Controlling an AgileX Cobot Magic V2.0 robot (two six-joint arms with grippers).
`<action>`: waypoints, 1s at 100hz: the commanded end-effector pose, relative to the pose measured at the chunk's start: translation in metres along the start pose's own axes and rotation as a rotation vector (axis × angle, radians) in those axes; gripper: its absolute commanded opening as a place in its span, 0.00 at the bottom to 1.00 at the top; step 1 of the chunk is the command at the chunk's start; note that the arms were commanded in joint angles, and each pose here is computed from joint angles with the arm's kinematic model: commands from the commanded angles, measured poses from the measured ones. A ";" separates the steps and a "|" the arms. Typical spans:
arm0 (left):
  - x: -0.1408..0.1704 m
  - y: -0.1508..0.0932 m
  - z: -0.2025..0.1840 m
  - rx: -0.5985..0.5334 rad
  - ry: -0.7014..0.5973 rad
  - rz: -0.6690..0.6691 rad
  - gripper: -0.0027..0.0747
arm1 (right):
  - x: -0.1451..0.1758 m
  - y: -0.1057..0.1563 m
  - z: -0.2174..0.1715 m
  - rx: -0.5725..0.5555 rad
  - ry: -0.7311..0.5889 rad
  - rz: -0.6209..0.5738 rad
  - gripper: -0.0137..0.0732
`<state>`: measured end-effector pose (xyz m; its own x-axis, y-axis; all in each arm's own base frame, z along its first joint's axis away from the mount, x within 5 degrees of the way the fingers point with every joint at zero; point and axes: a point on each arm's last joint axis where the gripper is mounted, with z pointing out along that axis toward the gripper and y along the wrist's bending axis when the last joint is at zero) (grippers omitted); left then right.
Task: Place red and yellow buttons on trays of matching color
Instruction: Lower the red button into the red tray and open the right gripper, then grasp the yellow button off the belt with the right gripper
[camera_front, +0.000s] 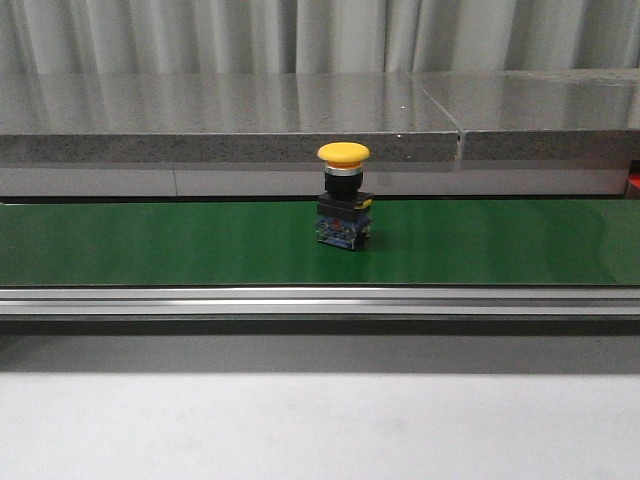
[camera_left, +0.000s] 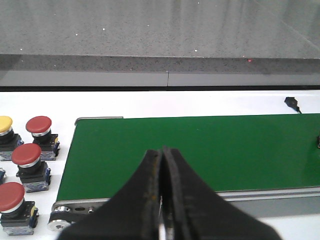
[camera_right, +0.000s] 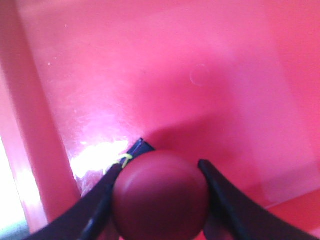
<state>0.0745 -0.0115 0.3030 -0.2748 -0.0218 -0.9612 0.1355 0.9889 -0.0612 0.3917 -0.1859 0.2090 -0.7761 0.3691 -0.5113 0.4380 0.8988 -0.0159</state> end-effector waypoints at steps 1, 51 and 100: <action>-0.014 -0.002 -0.003 0.018 -0.093 -0.006 0.01 | -0.022 -0.002 -0.029 0.001 -0.146 -0.005 0.24; -0.014 -0.002 -0.003 0.018 -0.093 -0.006 0.01 | -0.018 -0.001 -0.017 -0.005 -0.111 0.003 0.80; -0.014 -0.002 -0.003 0.018 -0.093 -0.006 0.01 | -0.035 -0.001 -0.090 -0.022 -0.245 0.026 0.81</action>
<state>0.0745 -0.0115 0.3030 -0.2748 -0.0218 -0.9612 0.1355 0.9889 -0.0612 0.3884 -0.1823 0.2471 -0.7219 0.3760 -0.5810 0.4494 0.8931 0.0196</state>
